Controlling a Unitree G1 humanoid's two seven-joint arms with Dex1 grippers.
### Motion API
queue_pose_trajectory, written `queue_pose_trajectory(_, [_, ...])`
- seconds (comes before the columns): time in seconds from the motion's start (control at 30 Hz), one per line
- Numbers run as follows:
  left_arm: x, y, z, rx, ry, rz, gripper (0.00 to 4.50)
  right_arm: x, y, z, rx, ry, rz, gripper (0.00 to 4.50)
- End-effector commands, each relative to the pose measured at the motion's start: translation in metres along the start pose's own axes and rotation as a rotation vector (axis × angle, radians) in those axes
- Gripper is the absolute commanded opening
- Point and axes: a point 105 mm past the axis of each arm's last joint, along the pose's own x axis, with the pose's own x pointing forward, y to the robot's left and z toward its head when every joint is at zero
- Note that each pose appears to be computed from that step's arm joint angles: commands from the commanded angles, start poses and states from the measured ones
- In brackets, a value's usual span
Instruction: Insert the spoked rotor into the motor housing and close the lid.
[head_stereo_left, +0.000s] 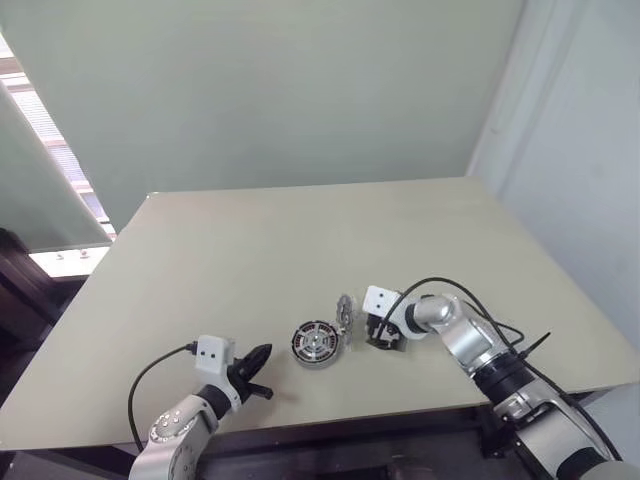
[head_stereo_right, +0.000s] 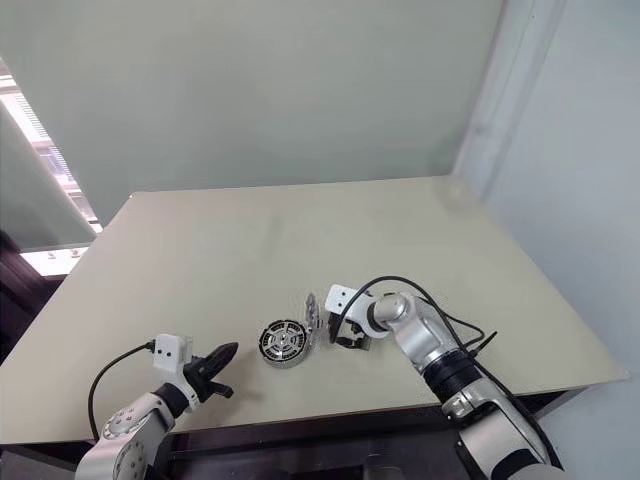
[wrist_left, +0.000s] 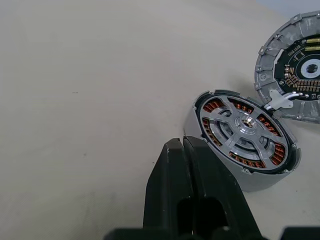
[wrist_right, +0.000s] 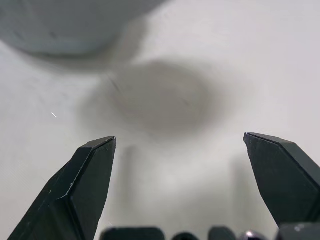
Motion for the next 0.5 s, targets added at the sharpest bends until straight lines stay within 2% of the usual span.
queue_pose_trajectory(0.03, [0.004,-0.003,0.016,0.043,-0.047,-0.020,0.00,-0.010,-0.019,0.028,-0.029,-0.094,-0.080,4.48])
queue_pose_trajectory(0.27, [0.005,-0.003,0.016,0.047,-0.042,-0.025,0.00,-0.004,-0.014,0.055,0.092,-0.232,-0.097,4.48])
queue_pose_trajectory(0.5, [0.003,-0.004,0.015,0.049,-0.041,-0.024,0.00,0.022,0.019,0.076,0.171,-0.274,-0.028,4.48])
